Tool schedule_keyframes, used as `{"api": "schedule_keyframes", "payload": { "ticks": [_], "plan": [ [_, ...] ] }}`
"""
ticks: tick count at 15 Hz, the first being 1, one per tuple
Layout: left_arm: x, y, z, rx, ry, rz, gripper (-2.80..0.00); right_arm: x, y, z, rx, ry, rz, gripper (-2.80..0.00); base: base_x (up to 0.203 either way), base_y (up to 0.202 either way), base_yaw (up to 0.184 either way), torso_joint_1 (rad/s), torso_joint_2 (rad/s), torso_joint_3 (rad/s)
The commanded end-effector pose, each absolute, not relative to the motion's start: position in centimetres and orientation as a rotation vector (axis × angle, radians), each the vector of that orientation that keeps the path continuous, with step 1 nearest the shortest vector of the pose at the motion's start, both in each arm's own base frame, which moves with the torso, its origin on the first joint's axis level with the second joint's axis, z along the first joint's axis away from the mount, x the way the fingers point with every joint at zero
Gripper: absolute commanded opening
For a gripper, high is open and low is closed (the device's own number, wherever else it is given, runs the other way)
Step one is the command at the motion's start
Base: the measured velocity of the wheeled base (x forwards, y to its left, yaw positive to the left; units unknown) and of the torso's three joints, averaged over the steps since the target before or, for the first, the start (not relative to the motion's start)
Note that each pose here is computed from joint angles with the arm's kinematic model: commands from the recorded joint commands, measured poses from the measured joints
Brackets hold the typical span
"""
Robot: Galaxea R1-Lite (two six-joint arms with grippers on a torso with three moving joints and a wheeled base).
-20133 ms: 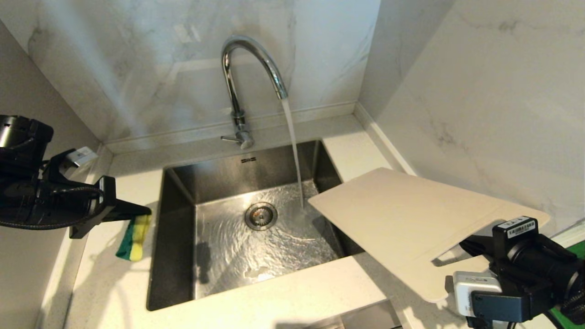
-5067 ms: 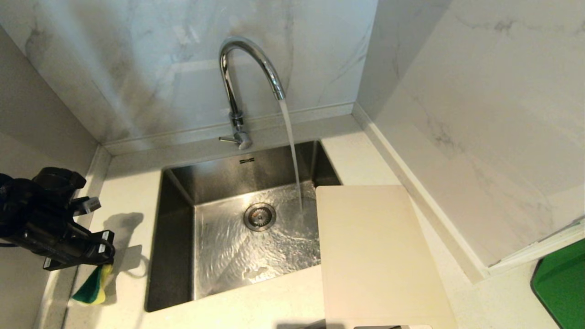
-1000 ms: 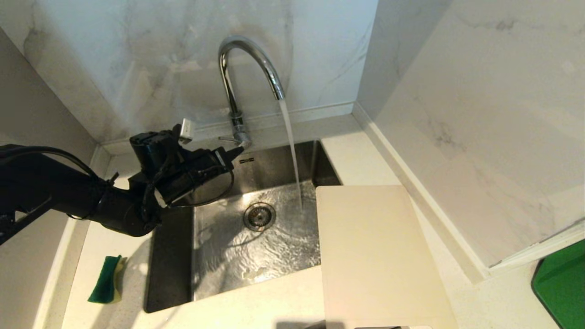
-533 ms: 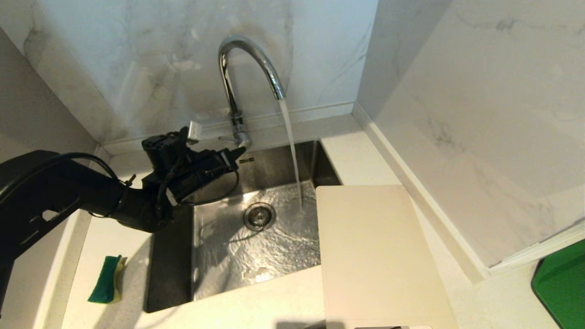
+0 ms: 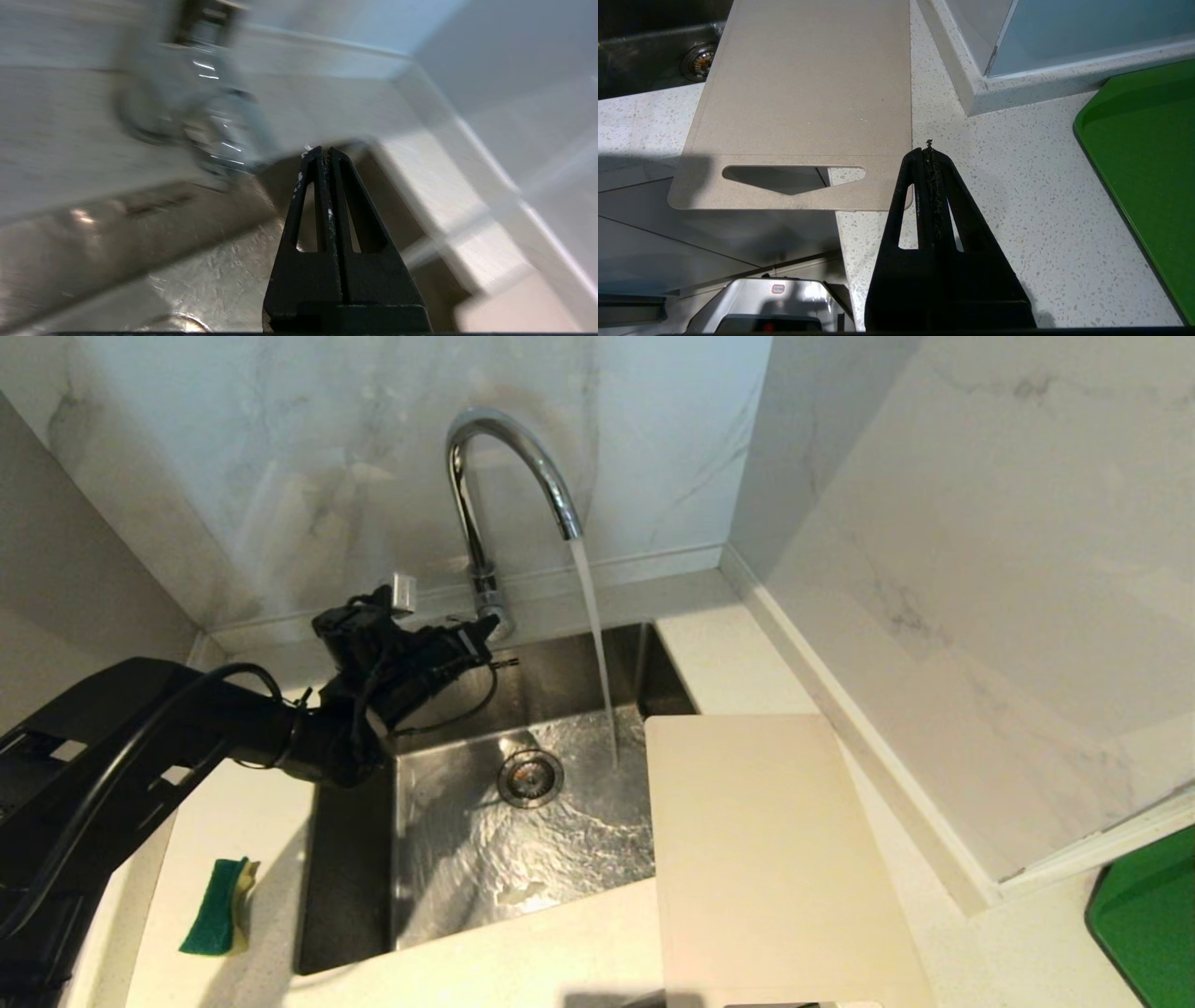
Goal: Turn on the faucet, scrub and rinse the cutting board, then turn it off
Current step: Turn off the tap
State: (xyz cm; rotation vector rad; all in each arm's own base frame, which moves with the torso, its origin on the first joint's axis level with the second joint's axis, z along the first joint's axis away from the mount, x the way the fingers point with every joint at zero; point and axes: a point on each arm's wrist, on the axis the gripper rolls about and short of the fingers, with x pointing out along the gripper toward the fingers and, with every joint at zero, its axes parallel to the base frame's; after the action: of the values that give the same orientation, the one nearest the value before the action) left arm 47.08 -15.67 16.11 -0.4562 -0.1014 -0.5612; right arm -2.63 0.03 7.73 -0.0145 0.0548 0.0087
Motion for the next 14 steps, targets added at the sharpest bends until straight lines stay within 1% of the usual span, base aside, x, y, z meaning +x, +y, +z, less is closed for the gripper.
{"api": "schedule_keyframes", "payload": {
  "ticks": [1,5,9,14],
  "plan": [
    [48.3,-15.6,14.8,-0.46,-0.106,-0.545,-2.8,-2.6,0.0,7.7,-0.015,0.055,0.01,-2.8,0.0,0.0,0.0,0.0,0.0,0.0],
    [48.8,-15.0,15.0,-0.46,-0.129,-0.528,-2.8,-2.6,0.0,7.7,-0.015,0.055,0.01,-2.8,0.0,0.0,0.0,0.0,0.0,0.0],
    [50.2,-14.3,15.3,-0.466,-0.194,-0.478,-2.8,-2.6,0.0,7.7,-0.015,0.054,0.01,-2.8,0.0,0.0,0.0,0.0,0.0,0.0],
    [50.7,-13.2,15.6,-0.467,-0.203,-0.447,-2.8,-2.6,0.0,7.7,-0.015,0.055,0.01,-2.8,0.0,0.0,0.0,0.0,0.0,0.0]
  ]
}}
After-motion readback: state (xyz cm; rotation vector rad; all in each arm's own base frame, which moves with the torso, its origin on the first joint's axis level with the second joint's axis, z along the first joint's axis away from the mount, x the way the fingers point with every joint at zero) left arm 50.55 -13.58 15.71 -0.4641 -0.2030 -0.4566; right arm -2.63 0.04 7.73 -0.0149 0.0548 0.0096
